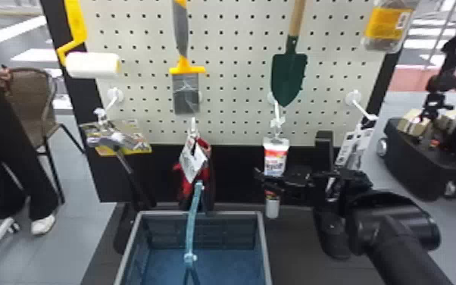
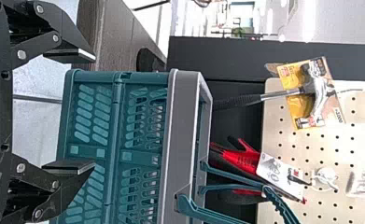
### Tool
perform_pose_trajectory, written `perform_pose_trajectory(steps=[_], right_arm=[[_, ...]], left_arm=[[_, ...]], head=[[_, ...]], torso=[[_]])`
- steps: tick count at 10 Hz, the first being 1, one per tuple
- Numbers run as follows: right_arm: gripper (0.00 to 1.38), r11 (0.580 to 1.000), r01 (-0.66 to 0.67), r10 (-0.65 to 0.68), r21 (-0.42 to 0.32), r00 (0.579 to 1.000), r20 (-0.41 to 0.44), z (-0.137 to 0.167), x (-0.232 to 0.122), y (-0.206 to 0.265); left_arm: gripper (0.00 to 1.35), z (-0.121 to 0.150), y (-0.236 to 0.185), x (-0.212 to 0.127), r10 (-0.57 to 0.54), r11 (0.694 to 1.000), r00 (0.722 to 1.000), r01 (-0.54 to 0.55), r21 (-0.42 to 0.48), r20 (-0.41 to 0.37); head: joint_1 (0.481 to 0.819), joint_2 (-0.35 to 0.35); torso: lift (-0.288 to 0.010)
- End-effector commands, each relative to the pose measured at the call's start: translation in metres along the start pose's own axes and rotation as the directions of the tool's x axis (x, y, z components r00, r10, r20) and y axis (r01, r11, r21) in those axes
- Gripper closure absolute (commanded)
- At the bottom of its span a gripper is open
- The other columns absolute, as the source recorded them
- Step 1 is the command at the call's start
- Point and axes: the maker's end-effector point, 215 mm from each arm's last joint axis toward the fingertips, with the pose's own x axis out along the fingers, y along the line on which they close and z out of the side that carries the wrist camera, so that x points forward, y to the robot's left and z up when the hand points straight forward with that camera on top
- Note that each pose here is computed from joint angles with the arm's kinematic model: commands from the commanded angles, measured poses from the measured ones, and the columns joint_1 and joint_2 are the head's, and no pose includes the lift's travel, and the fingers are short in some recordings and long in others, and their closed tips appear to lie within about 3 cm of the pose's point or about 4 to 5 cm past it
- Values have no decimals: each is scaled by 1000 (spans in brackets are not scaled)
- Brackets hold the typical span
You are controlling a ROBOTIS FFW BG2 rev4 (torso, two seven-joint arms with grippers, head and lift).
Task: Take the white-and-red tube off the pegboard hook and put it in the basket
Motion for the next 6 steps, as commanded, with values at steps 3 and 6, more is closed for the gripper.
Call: perform_pose_trajectory(steps=[3, 6], right_arm=[[1248, 1000, -7, 7, -2, 1000, -2, 2, 1, 6], [1248, 1000, -7, 7, -6, 1000, -1, 5, 2, 5]], left_arm=[[469, 1, 0, 0, 3, 1000, 1000, -3, -4, 1], [469, 0, -1, 0, 0, 1000, 1000, 0, -3, 0]], head=[[549, 0], [549, 0]], torso=[[-100], [-100]])
